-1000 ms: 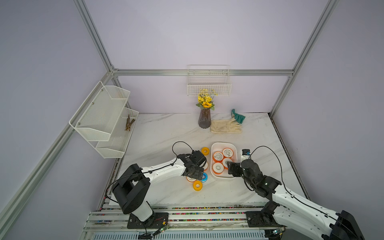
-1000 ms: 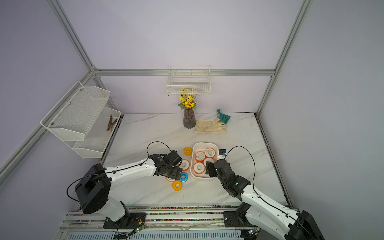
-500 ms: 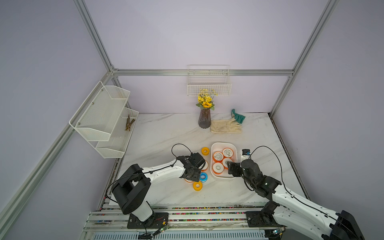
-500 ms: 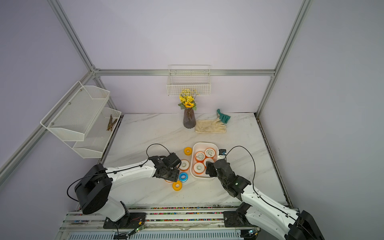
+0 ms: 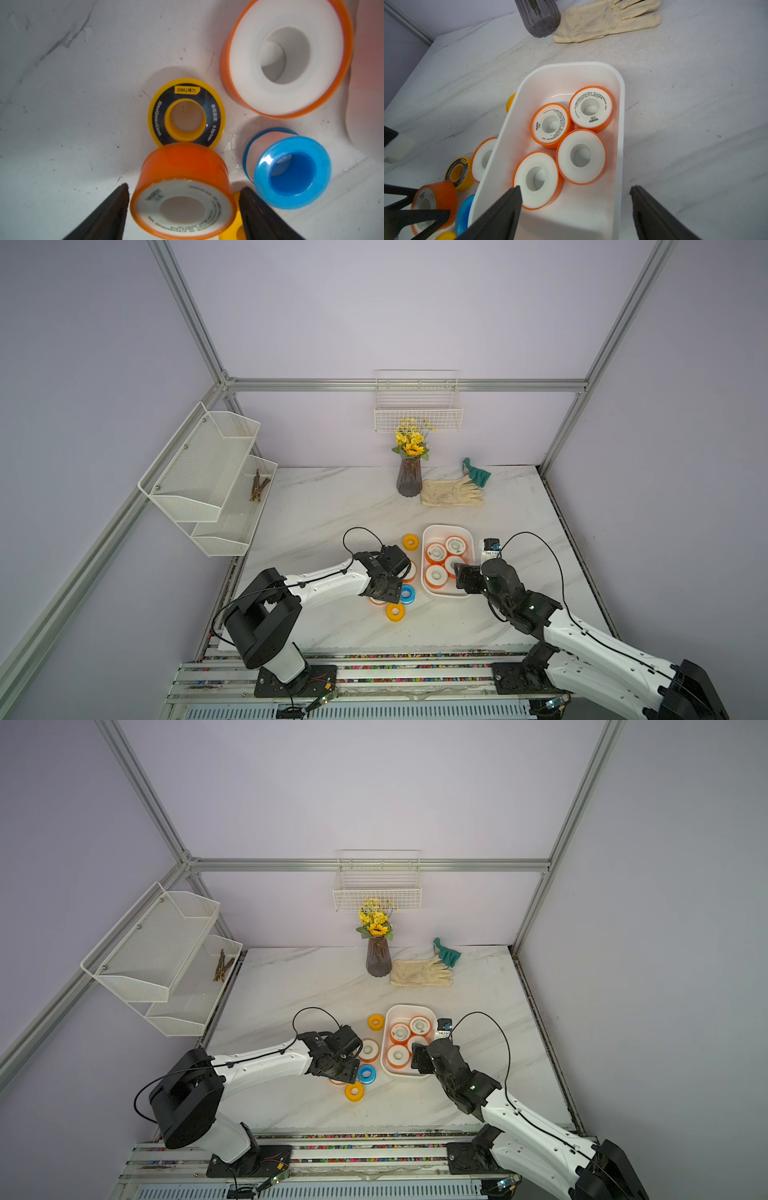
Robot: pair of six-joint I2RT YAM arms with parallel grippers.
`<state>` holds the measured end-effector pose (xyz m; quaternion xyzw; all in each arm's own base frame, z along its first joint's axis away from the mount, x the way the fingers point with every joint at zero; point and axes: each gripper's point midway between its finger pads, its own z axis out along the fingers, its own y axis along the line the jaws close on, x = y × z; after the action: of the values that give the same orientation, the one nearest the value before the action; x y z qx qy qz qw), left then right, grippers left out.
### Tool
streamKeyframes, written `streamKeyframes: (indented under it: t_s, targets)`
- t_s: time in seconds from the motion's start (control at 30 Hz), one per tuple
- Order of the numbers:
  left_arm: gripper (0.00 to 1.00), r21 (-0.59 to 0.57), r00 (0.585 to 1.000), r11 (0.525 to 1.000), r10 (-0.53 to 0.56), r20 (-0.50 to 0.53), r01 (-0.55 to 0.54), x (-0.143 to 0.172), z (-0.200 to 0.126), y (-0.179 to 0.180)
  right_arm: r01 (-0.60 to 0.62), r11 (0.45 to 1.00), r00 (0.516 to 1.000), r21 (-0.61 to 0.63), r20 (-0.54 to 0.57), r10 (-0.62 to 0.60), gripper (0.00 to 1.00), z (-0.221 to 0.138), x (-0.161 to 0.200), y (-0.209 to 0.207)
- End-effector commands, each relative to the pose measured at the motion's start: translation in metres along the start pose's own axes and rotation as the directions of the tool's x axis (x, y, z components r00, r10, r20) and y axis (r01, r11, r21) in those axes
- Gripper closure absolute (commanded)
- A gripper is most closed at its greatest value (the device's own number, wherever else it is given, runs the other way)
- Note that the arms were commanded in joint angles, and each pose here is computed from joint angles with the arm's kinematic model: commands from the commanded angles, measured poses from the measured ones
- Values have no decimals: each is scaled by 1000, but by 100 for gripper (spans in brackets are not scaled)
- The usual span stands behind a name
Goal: Put the sealing tape into the storage box
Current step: Pick up the sealing tape at the center of the board.
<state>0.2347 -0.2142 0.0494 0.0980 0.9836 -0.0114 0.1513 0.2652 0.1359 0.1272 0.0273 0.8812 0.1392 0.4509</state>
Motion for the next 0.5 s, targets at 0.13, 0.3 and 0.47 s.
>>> streamKeyframes:
  t_s: [0.13, 0.3, 0.47]
  targets:
    - [26, 9, 1000, 1000, 0, 13, 0, -1, 2, -3, -14, 1000, 1000, -6, 23, 14, 13, 0, -8, 2]
    - [29, 16, 1000, 1000, -4, 22, 4, -2, 4, -4, -15, 1000, 1000, -6, 23, 15, 13, 0, -8, 2]
    - [32, 18, 1000, 1000, 1, 24, -1, -3, 3, -5, -14, 1000, 1000, -6, 22, 14, 13, 0, -7, 3]
